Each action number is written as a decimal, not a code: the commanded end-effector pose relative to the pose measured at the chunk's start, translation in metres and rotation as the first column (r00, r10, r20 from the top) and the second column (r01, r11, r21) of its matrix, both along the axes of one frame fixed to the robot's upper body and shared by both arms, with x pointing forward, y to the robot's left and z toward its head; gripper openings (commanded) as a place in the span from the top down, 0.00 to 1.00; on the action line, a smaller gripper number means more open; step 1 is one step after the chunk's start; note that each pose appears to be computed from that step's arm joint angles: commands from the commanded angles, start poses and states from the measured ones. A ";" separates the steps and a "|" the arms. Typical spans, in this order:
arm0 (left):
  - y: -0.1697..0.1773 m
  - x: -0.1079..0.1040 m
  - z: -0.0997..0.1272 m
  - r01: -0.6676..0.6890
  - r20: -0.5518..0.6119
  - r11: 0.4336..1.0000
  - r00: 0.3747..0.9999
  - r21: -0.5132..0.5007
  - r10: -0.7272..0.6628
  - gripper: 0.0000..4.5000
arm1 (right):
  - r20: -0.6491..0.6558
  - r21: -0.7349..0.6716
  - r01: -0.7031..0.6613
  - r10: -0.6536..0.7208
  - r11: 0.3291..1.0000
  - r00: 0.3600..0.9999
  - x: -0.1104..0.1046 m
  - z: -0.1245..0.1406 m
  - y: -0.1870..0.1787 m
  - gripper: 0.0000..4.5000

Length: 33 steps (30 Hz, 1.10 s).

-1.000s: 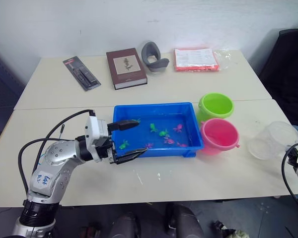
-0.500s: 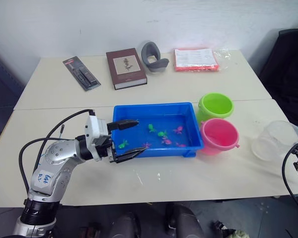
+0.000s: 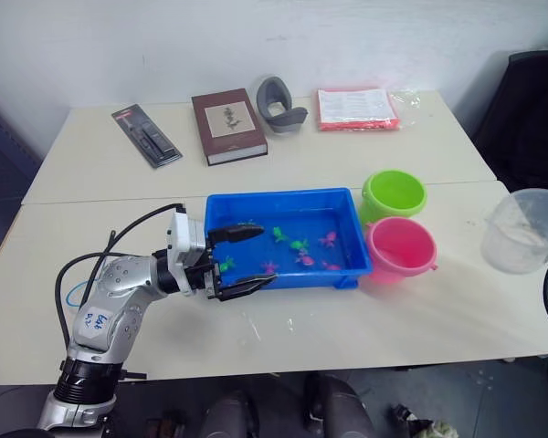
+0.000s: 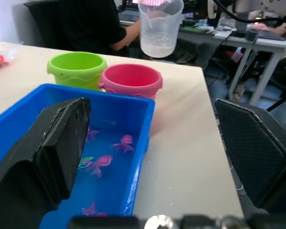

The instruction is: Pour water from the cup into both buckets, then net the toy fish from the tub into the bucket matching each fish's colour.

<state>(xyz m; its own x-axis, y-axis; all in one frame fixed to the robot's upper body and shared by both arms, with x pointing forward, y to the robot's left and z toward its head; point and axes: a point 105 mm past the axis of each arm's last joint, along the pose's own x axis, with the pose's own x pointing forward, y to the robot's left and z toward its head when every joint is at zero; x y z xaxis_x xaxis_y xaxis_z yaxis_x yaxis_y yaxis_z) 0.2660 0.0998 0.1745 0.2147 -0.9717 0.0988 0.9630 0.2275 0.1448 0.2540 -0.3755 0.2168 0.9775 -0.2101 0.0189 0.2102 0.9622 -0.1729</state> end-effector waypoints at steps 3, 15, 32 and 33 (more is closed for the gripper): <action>-0.008 -0.002 0.004 0.031 0.007 0.999 0.999 -0.037 -0.031 0.00 | 0.005 -0.372 -0.063 0.070 0.926 0.998 0.004 0.037 0.038 0.99; -0.009 -0.003 0.004 0.058 -0.013 0.998 0.998 -0.027 -0.058 0.00 | -0.045 -0.614 -0.132 0.132 0.778 0.990 0.023 0.035 0.074 0.99; -0.009 0.002 0.000 0.011 0.024 1.000 1.000 -0.022 -0.011 0.00 | 0.035 -0.821 -0.049 0.134 0.569 0.990 0.032 0.044 0.085 0.99; -0.008 0.002 0.000 0.009 0.025 1.000 1.000 -0.022 -0.008 0.00 | 0.038 -0.830 -0.047 0.141 0.556 0.989 0.033 0.044 0.086 0.99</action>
